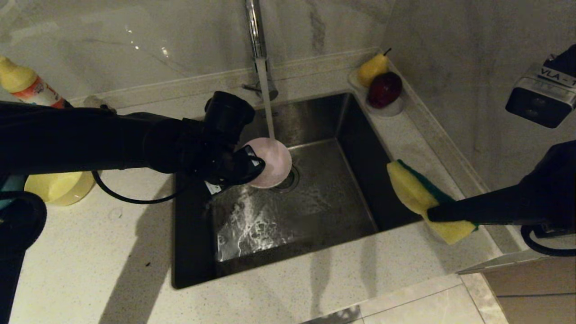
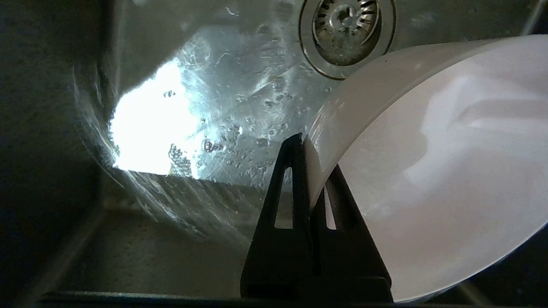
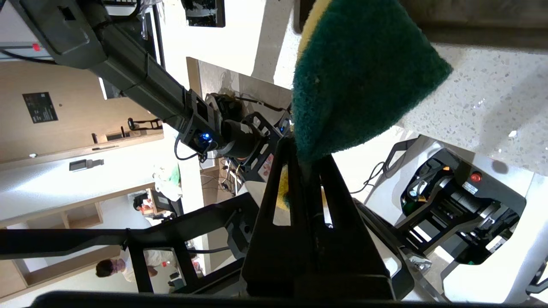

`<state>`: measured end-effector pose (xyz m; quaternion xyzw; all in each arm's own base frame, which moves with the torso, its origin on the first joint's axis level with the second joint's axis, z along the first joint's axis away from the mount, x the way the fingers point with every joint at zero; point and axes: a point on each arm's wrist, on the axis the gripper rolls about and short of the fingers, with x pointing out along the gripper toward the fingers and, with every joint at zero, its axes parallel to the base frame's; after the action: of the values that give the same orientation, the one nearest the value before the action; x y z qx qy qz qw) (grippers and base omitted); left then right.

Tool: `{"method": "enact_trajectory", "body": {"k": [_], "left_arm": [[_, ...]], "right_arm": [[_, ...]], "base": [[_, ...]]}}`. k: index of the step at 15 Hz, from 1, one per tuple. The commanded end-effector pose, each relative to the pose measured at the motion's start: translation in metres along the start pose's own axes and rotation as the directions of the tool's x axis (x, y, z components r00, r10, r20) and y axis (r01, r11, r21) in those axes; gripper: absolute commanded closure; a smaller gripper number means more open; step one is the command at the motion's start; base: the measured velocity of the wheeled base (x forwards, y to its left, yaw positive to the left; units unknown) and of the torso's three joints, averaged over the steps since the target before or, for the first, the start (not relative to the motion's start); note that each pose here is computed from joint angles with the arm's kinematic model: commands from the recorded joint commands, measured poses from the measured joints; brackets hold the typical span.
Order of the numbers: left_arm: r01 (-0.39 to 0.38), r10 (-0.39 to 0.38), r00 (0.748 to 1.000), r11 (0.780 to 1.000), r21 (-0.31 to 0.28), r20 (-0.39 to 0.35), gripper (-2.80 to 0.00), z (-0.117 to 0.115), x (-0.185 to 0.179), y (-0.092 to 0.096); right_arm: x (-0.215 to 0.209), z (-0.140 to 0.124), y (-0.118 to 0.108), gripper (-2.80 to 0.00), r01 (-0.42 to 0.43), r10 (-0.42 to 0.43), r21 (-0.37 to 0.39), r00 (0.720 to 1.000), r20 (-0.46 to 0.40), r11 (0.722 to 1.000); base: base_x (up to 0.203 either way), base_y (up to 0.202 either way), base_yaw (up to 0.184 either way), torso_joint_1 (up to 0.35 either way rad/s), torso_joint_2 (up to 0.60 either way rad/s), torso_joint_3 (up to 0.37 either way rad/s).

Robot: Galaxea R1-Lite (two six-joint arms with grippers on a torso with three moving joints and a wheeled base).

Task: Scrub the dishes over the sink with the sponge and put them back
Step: Rinse the bowl

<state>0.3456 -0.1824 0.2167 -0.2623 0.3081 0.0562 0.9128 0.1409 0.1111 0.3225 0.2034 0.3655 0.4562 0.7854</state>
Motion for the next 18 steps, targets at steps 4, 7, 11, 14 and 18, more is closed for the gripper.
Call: {"method": "enact_trajectory", "body": {"k": [4, 7, 11, 14, 18], "left_arm": [[0.036, -0.036, 0.997, 0.999, -0.002, -0.074, 0.00, -0.006, 0.009, -0.001], [0.025, -0.024, 0.996, 1.000, 0.003, -0.088, 0.00, -0.009, 0.010, 0.003], [0.028, -0.027, 0.995, 1.000, 0.004, -0.098, 0.00, -0.010, 0.007, 0.004], [0.054, -0.054, 0.996, 0.999, -0.005, -0.076, 0.00, -0.002, -0.011, 0.005], [0.070, -0.070, 0.997, 0.998, -0.009, -0.025, 0.00, 0.007, -0.047, 0.016]], "right_arm": [[0.002, -0.006, -0.005, 0.00, 0.011, -0.011, 0.018, 1.000, -0.020, 1.000], [0.004, -0.004, -0.009, 0.00, 0.018, -0.018, 0.021, 1.000, -0.015, 1.000], [0.006, -0.005, -0.011, 0.00, -0.007, 0.007, 0.008, 1.000, 0.002, 1.000], [0.005, -0.007, -0.012, 0.00, -0.005, 0.005, 0.011, 1.000, 0.000, 1.000], [0.004, -0.012, -0.014, 0.00, -0.001, 0.001, 0.017, 1.000, -0.007, 1.000]], "base": [[0.000, 0.000, 0.000, 0.000, 0.00, 0.000], [0.000, 0.000, 0.000, 0.000, 0.00, 0.000], [0.000, 0.000, 0.000, 0.000, 0.00, 0.000], [0.000, 0.000, 0.000, 0.000, 0.00, 0.000], [0.000, 0.000, 0.000, 0.000, 0.00, 0.000]]}}
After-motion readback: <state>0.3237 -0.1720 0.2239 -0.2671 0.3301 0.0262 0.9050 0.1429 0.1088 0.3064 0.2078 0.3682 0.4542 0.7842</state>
